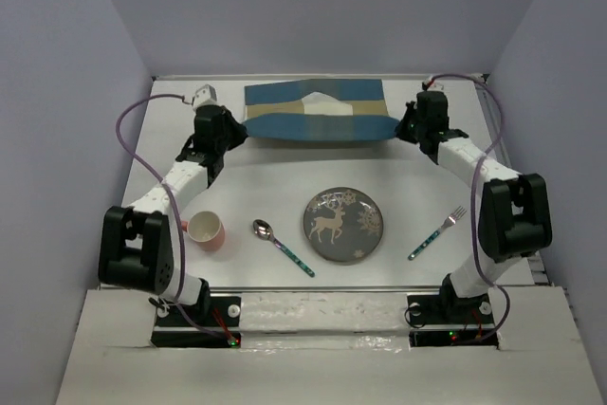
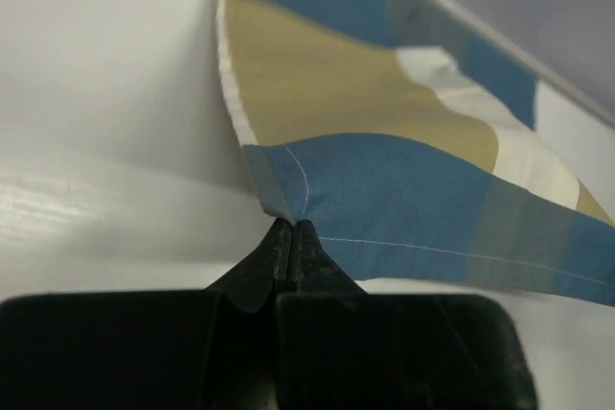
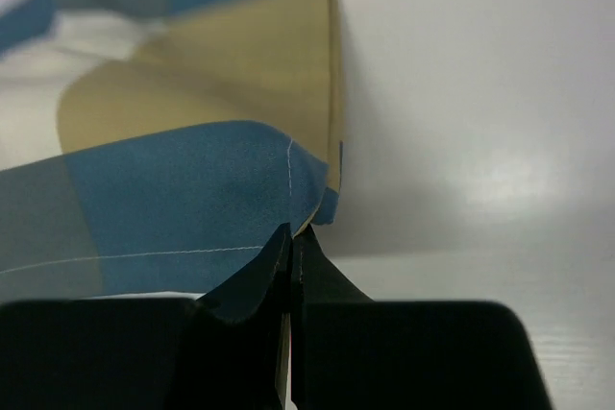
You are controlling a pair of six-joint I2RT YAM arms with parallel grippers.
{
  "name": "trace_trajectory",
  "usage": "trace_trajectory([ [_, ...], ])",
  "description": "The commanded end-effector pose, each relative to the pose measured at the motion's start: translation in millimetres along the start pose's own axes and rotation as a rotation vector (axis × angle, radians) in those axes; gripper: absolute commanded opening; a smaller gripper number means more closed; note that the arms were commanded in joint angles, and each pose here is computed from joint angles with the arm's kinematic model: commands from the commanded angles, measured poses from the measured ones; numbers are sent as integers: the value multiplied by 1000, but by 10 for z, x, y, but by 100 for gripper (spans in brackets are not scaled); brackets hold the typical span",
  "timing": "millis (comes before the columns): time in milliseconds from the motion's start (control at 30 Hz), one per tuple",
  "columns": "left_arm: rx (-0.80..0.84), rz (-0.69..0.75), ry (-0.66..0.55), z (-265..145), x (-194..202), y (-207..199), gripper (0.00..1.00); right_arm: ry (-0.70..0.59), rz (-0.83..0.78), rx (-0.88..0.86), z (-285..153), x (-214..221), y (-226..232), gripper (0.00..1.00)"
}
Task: Set the dinner table for one person
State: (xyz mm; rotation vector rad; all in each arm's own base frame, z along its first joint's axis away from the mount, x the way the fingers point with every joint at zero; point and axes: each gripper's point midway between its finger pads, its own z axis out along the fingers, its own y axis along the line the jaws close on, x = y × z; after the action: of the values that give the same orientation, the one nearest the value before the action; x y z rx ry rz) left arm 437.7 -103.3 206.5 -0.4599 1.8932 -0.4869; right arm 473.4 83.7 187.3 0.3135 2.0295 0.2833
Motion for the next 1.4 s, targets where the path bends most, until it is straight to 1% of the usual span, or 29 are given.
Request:
trace_trajectory([
  [0, 14, -84, 29, 196, 330, 125, 0, 67, 50, 25, 258, 467, -165, 0],
  [33, -14, -80, 71, 246, 541, 249, 0, 94, 48, 36, 281, 597, -219, 0],
  [167, -55, -72, 131, 233, 891, 421, 0, 164, 64, 52, 288, 932, -325, 0],
  [367, -90, -77, 166, 136, 1194, 599, 0, 238, 87, 68, 229, 1311, -448, 0],
  [500, -112, -60, 196, 74, 1374, 661, 0, 264, 94, 86, 169, 1463, -525, 0],
  [700, -157, -59, 186, -113, 1466, 822, 0, 270, 116, 97, 10, 1535, -569, 0],
  [733, -169, -60, 182, -143, 1472, 859, 0, 286, 122, 107, -34, 1623, -609, 0],
  [900, -186, -47, 182, -314, 1571, 979, 0, 308, 137, 120, -174, 1776, -681, 0],
  [1100, -176, -12, 183, -397, 1626, 980, 0, 347, 155, 115, -275, 1963, -719, 0],
  [1333, -187, 21, 155, -458, 1587, 976, 0, 336, 161, 103, -358, 1951, -707, 1],
  [1367, -185, 22, 150, -469, 1574, 966, 2, 336, 163, 103, -365, 1954, -709, 1],
])
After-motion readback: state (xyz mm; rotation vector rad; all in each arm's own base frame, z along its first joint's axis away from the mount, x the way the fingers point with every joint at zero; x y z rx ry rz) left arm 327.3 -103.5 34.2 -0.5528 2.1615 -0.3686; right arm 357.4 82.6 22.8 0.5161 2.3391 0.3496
